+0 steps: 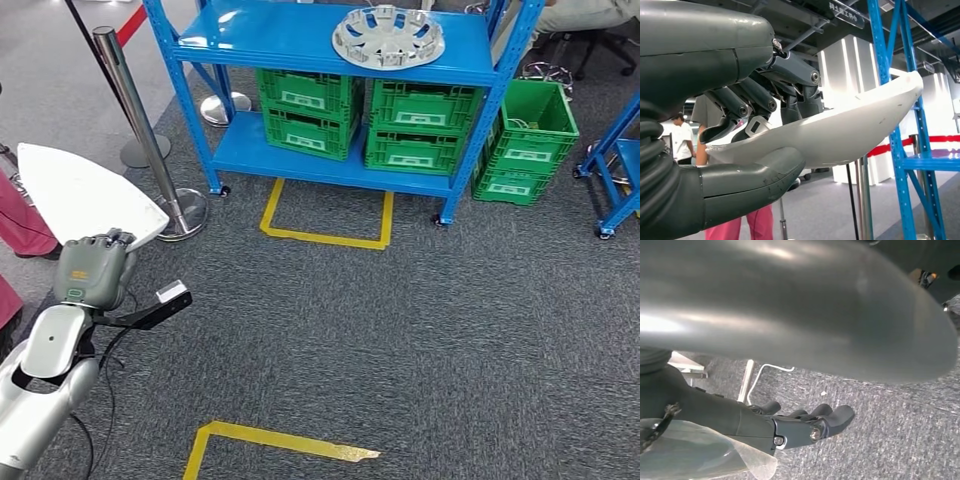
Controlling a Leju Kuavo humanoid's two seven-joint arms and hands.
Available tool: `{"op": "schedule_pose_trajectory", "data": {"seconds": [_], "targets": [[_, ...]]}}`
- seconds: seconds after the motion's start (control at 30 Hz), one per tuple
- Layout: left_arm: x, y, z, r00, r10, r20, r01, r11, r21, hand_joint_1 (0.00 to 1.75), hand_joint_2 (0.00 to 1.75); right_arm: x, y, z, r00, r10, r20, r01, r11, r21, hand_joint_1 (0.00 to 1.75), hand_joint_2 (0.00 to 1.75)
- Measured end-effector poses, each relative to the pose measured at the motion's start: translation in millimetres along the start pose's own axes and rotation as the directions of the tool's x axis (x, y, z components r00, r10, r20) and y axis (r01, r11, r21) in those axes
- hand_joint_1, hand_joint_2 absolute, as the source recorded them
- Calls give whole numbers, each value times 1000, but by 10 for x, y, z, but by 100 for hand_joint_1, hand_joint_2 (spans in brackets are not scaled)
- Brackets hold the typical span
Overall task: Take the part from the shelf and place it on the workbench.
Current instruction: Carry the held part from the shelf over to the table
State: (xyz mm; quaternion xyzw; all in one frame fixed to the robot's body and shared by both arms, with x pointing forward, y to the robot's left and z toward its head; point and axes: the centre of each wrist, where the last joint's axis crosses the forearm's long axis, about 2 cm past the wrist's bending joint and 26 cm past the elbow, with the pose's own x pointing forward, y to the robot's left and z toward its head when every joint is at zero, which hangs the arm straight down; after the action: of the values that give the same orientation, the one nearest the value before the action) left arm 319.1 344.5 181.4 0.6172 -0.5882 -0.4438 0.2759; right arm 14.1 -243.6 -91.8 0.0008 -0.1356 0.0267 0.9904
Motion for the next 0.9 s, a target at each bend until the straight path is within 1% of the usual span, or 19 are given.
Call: {"op": "schedule_pose_trajectory", "data": {"seconds": [0.33, 0.9], "targets": [[6, 6, -4, 1000, 2, 0, -2, 1000, 0, 175, 175, 16, -4, 43, 1000, 30, -1, -30, 1000, -5, 0, 0], [-20, 24, -37, 1000, -5, -5, 5, 1000, -8, 175, 175, 92, 55, 73, 987, 157, 37, -156, 988, -21, 0, 0]]}}
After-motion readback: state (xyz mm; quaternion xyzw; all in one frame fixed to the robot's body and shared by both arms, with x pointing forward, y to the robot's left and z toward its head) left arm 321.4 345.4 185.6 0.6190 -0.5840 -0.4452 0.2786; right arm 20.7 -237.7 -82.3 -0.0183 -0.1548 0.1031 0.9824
